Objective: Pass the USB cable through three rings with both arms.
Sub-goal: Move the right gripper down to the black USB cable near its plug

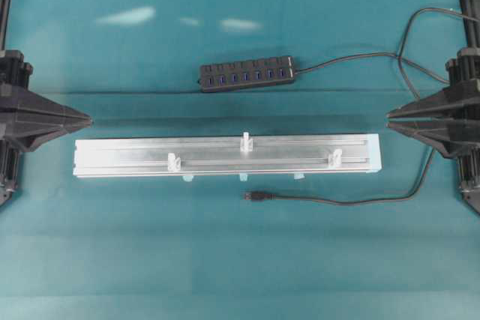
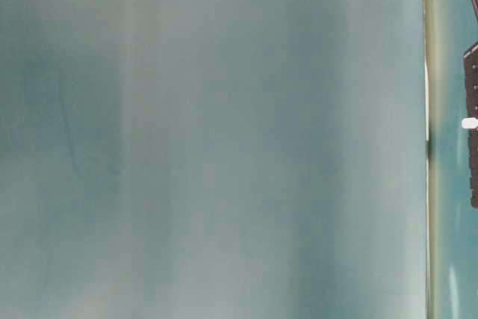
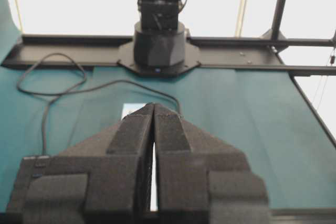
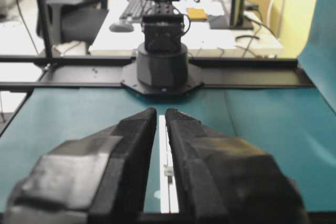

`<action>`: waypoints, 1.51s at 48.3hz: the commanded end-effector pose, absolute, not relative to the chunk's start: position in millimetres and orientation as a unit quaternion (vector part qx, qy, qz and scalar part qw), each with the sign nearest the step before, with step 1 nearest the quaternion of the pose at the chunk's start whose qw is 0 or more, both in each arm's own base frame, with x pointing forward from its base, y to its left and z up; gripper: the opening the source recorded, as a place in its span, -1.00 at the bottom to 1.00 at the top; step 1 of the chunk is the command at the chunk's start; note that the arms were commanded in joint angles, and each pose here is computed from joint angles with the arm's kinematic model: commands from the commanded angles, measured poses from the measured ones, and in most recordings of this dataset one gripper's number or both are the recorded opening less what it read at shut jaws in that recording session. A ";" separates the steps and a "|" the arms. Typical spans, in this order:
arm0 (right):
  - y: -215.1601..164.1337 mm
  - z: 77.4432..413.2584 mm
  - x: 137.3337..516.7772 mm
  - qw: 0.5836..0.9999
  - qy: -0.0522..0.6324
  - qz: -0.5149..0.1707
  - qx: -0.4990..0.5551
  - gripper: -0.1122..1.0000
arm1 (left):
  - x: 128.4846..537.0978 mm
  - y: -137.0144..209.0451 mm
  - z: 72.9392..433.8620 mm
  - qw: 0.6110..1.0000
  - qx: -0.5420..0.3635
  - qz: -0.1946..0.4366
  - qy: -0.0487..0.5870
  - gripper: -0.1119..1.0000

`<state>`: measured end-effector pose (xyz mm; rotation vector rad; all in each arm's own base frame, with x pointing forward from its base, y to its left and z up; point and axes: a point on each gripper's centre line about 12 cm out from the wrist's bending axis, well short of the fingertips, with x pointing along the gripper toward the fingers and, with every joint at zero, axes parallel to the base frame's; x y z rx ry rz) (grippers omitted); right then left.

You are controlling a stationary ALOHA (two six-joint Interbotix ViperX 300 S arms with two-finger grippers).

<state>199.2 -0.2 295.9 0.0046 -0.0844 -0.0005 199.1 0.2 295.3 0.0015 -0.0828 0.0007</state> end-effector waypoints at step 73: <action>8.2 266.0 279.9 0.934 0.353 -0.011 0.060 -0.99 | 231.8 10.0 323.4 0.998 0.007 0.021 0.065 0.12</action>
